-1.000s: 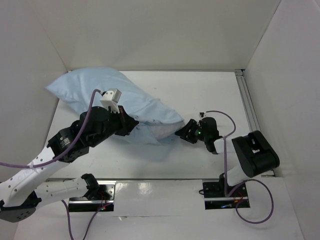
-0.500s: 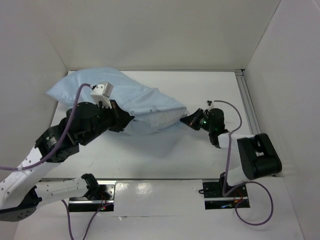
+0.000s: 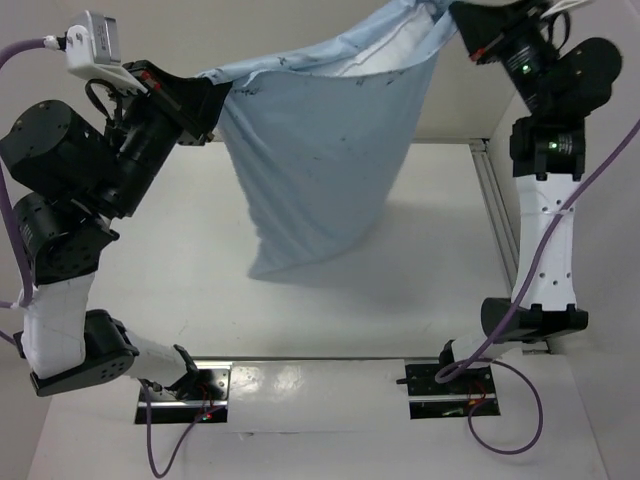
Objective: Put the pillow into the pillowcase
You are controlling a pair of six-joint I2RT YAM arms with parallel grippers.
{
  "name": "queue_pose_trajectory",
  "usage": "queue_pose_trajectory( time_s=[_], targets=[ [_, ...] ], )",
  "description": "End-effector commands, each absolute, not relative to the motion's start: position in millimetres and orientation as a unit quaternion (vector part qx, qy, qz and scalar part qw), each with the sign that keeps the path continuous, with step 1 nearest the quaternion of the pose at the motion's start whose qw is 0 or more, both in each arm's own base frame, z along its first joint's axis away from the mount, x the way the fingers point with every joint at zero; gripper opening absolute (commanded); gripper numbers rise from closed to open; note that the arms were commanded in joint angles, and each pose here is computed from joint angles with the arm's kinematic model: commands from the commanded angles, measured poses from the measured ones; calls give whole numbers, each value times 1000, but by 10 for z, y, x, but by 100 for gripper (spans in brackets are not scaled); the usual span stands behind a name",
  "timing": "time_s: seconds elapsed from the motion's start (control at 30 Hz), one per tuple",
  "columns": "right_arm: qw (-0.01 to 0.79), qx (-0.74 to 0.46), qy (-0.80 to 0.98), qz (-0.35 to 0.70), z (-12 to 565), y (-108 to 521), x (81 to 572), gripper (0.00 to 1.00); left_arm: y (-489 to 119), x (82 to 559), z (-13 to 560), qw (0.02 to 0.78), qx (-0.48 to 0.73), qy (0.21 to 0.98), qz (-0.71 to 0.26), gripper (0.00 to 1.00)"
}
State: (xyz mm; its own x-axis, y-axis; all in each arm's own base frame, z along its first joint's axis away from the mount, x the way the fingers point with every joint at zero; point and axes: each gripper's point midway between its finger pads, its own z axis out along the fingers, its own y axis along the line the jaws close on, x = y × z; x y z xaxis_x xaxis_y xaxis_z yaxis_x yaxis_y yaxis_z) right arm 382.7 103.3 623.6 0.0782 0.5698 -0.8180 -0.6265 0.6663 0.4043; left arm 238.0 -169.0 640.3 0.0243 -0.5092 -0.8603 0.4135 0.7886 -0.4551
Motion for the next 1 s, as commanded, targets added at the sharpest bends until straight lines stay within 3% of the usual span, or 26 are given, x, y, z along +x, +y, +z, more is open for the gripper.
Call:
queue_pose_trajectory(
  time_s=[0.0,0.17,0.33,0.47,0.57,0.67,0.8,0.97],
  targets=[
    [756,-43,510,407,6726,925,3653,0,-1441,2041,7095,776,-32,505,-376,0],
    [823,-60,401,398,7441,769,3025,0,-1299,1828,7332,800,-10,463,-382,0],
    [850,-69,360,379,7672,571,2747,0,-1150,1611,7442,815,7,431,-388,0],
    [856,-40,362,368,7580,373,3057,0,-1169,1816,7376,827,-3,447,-342,0],
    [808,-32,409,423,7196,436,3698,0,-1321,2130,7141,816,-11,495,-297,0],
    [748,-31,476,461,6612,745,4309,0,-1903,2521,6640,772,42,568,-283,0],
    [733,-53,491,468,6390,1018,4349,0,-2526,2767,6087,711,118,627,-295,0],
    [772,-75,427,465,7043,787,3839,0,-2083,2544,6717,773,93,551,-300,0]
  ],
)
